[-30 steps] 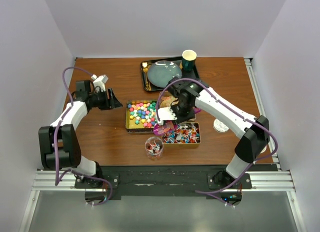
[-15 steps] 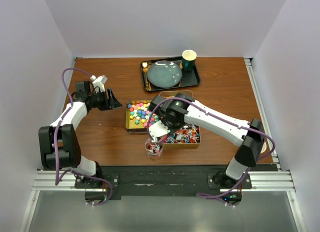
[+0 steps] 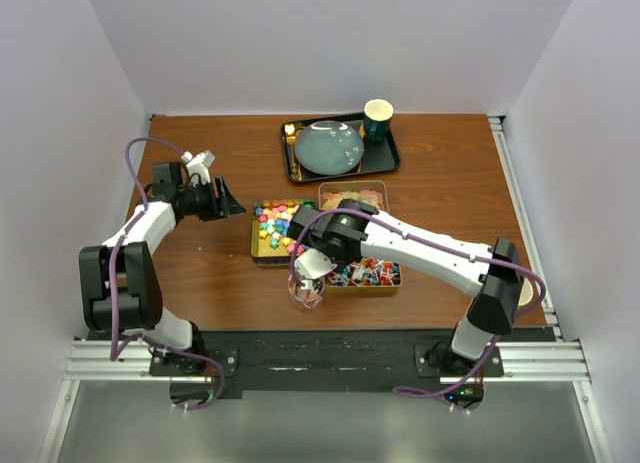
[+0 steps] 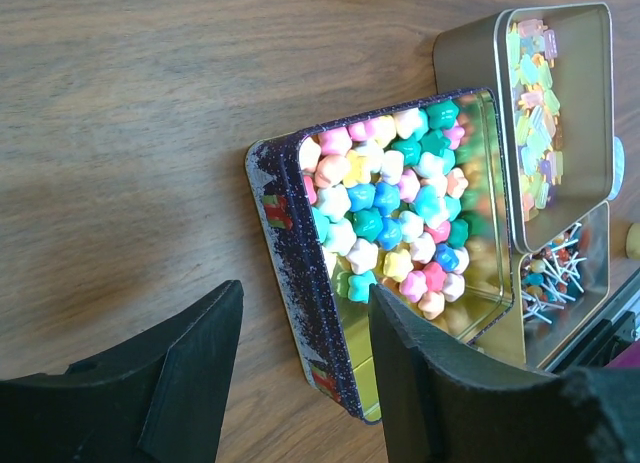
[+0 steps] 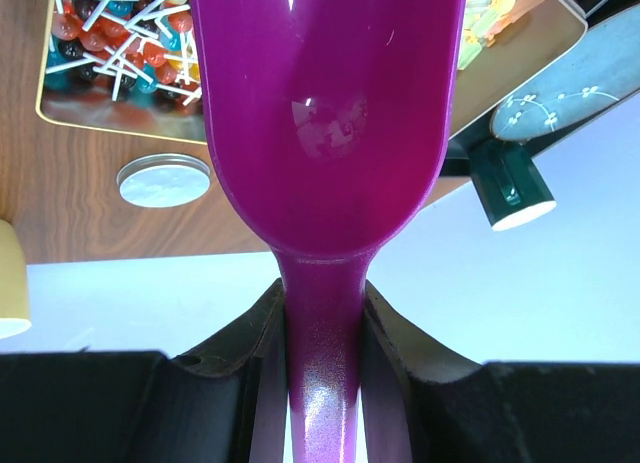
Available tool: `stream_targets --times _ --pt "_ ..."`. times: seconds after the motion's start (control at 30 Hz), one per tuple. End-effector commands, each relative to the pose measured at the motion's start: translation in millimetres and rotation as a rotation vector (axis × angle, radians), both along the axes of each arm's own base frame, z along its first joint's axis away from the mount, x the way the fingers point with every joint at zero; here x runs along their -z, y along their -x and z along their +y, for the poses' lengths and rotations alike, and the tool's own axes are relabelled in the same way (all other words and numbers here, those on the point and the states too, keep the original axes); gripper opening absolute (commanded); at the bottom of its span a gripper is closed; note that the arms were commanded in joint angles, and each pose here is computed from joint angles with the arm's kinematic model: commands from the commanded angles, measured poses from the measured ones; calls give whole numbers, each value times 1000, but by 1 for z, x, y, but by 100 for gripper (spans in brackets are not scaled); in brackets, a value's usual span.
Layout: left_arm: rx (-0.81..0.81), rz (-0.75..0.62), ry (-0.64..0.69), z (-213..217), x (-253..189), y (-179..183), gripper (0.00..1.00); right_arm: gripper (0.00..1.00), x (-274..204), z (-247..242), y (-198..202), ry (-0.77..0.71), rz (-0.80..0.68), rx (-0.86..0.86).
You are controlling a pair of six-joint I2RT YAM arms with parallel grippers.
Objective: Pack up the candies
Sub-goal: Place the fake candies in the packing bottle.
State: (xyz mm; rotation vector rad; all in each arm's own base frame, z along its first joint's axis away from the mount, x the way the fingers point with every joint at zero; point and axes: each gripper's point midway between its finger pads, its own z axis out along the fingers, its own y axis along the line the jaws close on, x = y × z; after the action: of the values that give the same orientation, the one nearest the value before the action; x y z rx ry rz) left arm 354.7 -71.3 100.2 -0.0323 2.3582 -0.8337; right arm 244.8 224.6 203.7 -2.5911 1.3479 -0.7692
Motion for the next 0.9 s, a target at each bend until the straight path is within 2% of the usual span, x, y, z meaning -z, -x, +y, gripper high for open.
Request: stream_targets --times 0.0,0.1,0.13,0.2,0.23,0.27,0.33,0.37,0.4,0.43,0.47,0.5,0.57,0.7,0.8,0.83,0.87 --pt "4 -70 19 1 -20 -16 57 0 -22 -52 19 226 34 -14" --pt "20 -84 36 -2 -26 -14 55 0 -29 -49 19 184 27 -6" --pt "26 -99 43 -4 -31 -14 52 0 -36 -43 20 128 29 2" --pt "40 -107 88 -10 -39 -10 34 0 -41 -37 19 30 53 54" --pt "61 -122 115 -15 -44 -6 21 0 -46 -26 22 -69 96 77" --pt "117 -163 175 -25 -57 -2 0 0 -44 -23 21 -114 118 131" --pt "161 -164 291 -40 -72 12 0 0 -40 -26 15 -173 162 225" --pt "268 -268 370 -51 -96 17 0 0 -30 -24 17 -200 209 279" --pt "253 -169 492 -61 -96 33 0 0 -25 -26 13 -223 237 325" --pt "272 -175 548 -65 -106 40 0 0 -20 -26 13 -234 258 351" --pt "358 -320 558 -71 -128 44 0 0 -12 -24 12 -241 285 384" --pt "329 -220 648 -76 -128 57 0 0 -9 -23 9 -251 285 401" --pt "392 -258 664 -85 -138 68 0 0 -3 -19 7 -259 293 423" --pt "437 -233 667 -95 -140 73 0 0 4 6 -4 -318 305 449" --pt "433 -220 654 -98 -133 68 0 0 0 23 -10 -359 327 449" --pt "403 -147 659 -98 -123 67 0 0 -4 27 -12 -374 328 448" --pt "419 -178 620 -98 -115 63 0 0 -9 33 -12 -397 340 442"
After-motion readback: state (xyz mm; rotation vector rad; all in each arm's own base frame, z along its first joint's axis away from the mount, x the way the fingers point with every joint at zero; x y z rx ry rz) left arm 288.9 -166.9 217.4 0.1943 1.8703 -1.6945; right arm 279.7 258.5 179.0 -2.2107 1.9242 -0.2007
